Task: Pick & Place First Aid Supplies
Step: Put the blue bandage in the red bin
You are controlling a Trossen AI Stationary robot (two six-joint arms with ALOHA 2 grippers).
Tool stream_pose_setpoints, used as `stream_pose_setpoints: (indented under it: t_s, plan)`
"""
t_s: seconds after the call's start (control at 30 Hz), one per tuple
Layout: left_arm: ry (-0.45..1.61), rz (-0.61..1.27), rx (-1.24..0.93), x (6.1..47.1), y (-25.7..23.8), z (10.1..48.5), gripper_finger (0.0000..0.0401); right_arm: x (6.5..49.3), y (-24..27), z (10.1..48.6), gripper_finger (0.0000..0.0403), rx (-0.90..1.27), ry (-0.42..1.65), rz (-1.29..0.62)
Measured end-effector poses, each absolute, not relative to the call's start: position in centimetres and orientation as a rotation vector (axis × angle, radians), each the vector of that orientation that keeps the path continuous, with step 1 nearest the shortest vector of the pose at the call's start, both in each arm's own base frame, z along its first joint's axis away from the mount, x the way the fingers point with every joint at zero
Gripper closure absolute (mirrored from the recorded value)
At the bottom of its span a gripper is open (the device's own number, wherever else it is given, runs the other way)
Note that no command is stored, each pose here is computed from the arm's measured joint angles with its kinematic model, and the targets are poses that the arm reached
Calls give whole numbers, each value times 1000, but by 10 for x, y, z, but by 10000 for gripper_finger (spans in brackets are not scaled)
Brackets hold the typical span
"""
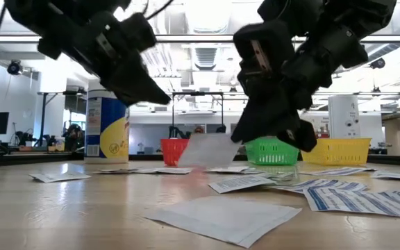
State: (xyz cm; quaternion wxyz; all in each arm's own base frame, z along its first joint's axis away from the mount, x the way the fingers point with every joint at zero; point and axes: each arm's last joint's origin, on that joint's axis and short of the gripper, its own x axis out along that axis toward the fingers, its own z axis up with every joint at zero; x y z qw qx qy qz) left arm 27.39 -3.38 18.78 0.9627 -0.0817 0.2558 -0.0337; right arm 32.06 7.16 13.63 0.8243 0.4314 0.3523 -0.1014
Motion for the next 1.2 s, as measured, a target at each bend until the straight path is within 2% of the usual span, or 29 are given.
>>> stream_pose_setpoints:
  t_s: [0.2, 0.53, 0.83, 1.2]
  plan:
    - [483, -39, -180, 248, -22, 200, 401, 317, 69, 149, 395, 856, 708, -219]
    - [422, 32, -223, 215, -3, 197, 401, 318, 48, 172, 395, 808, 574, -284]
    - [406, 80, -210, 210, 11, 196, 401, 330, 18, 190, 395, 761, 452, -320]
    - [413, 75, -207, 208, 21, 194, 401, 337, -19, 197, 395, 653, 340, -491]
